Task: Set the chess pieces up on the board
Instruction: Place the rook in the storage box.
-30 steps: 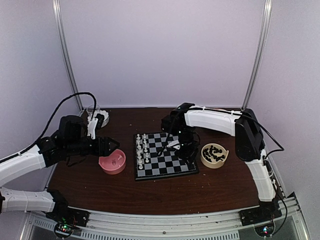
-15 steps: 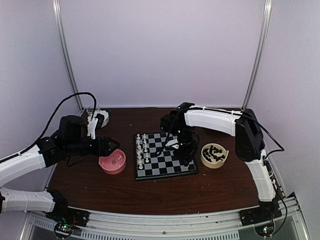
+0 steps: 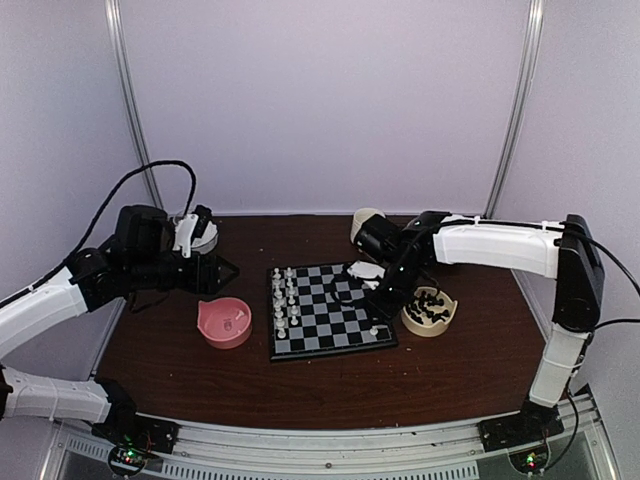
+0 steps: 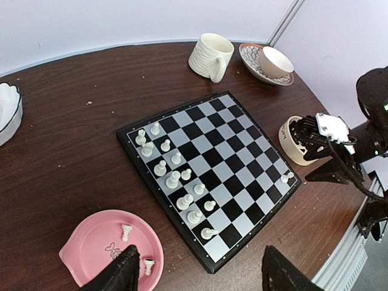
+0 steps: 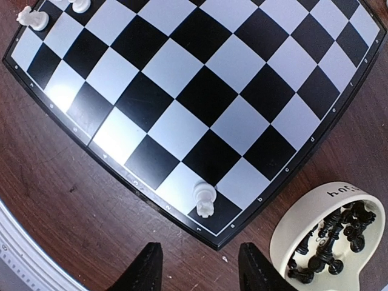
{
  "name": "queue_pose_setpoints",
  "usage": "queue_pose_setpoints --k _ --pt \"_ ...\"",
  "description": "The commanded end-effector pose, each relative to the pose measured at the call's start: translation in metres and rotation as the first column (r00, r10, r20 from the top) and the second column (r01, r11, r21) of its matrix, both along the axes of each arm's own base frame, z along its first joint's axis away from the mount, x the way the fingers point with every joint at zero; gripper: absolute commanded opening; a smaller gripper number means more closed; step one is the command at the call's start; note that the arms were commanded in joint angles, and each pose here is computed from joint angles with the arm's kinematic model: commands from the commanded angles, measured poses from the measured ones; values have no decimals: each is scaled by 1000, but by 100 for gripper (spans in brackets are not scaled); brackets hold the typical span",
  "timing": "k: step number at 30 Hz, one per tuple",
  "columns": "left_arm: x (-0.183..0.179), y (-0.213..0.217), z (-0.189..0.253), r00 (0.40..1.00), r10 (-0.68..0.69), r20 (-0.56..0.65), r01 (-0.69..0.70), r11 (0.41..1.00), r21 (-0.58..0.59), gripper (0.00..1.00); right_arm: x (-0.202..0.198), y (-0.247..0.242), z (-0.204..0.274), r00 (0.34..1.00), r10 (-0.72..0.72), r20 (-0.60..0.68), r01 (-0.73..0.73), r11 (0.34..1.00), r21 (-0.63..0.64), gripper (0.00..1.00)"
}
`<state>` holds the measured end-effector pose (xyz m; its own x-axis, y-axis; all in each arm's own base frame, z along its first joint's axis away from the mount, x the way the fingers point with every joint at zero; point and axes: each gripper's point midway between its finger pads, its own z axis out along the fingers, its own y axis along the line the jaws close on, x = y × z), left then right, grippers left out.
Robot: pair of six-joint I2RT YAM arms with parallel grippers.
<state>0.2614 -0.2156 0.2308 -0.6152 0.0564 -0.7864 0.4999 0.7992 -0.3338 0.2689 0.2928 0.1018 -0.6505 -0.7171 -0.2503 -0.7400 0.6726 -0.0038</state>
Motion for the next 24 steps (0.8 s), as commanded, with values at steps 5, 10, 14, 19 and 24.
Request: queue_pose_setpoints --k 5,10,14,19,24 --pt "24 6 -15 995 94 34 -95 995 43 71 20 22 0 990 -99 105 77 979 189 46" --pt "17 11 -41 988 82 133 -83 997 2 72 21 16 -10 987 -116 109 99 983 154 45" --pt "11 29 -35 970 109 218 -118 992 32 73 22 12 -16 987 -122 107 108 986 127 42" --pt "5 37 -23 954 136 266 -140 990 -5 73 22 8 -21 987 -124 105 115 989 90 39" --pt "5 38 -23 956 142 258 -147 989 -3 73 18 3 -23 988 -117 96 112 992 62 40"
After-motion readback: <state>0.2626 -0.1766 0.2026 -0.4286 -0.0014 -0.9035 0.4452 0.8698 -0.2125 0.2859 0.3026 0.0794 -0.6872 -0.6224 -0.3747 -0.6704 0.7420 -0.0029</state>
